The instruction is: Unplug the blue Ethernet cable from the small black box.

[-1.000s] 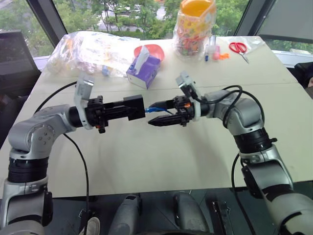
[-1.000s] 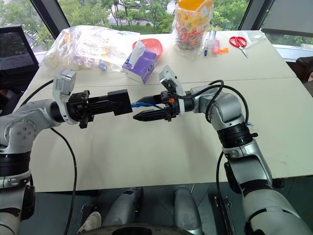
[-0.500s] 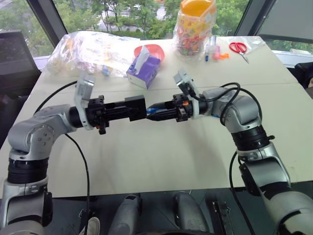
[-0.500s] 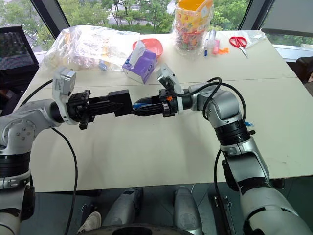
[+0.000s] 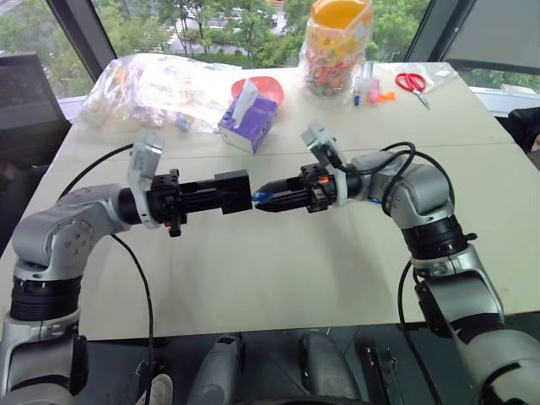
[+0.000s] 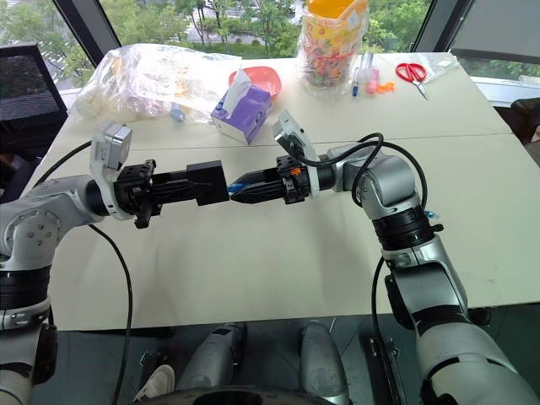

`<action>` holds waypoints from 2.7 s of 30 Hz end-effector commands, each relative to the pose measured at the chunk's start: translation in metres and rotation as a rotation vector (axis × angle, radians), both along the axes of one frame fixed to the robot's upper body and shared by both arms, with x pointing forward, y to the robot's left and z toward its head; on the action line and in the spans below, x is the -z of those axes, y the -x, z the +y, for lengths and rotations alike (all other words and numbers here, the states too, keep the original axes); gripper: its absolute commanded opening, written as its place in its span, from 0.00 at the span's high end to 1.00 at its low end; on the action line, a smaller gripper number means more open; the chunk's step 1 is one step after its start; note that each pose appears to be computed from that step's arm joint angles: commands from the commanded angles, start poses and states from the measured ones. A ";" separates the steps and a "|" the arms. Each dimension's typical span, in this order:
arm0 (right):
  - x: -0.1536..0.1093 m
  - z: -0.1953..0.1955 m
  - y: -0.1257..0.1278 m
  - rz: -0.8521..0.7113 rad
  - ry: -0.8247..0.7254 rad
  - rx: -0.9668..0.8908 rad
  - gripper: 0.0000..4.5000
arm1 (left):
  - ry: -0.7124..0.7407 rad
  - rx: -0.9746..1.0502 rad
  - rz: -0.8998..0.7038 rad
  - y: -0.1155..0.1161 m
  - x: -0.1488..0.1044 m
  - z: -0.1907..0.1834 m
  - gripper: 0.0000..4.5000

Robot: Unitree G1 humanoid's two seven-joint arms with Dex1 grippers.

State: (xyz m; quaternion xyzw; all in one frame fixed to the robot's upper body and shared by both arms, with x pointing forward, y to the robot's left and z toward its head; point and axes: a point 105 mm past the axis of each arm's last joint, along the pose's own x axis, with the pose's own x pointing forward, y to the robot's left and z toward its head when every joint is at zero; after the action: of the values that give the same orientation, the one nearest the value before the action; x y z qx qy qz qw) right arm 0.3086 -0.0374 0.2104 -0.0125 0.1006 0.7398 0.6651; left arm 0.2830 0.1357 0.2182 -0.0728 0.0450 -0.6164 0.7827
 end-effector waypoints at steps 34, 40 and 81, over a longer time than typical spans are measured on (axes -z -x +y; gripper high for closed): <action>0.037 -0.085 -0.109 -0.234 0.178 0.633 0.99 | -0.094 -0.075 -0.110 0.004 0.005 0.005 0.89; 0.065 -0.103 -0.136 -0.336 0.310 0.874 0.99 | -0.100 -0.208 -0.232 -0.024 0.019 -0.016 0.89; 0.051 -0.130 -0.046 -0.101 0.117 0.894 0.00 | -0.083 -0.459 -0.228 -0.089 0.108 -0.061 0.01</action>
State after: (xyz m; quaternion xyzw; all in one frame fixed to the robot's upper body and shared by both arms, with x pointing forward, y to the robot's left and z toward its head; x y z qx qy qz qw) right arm 0.3585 -0.1687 0.1476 -0.0345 0.1232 0.3623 0.9232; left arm 0.3718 0.0701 0.0958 0.0201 -0.0107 -0.4265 0.9042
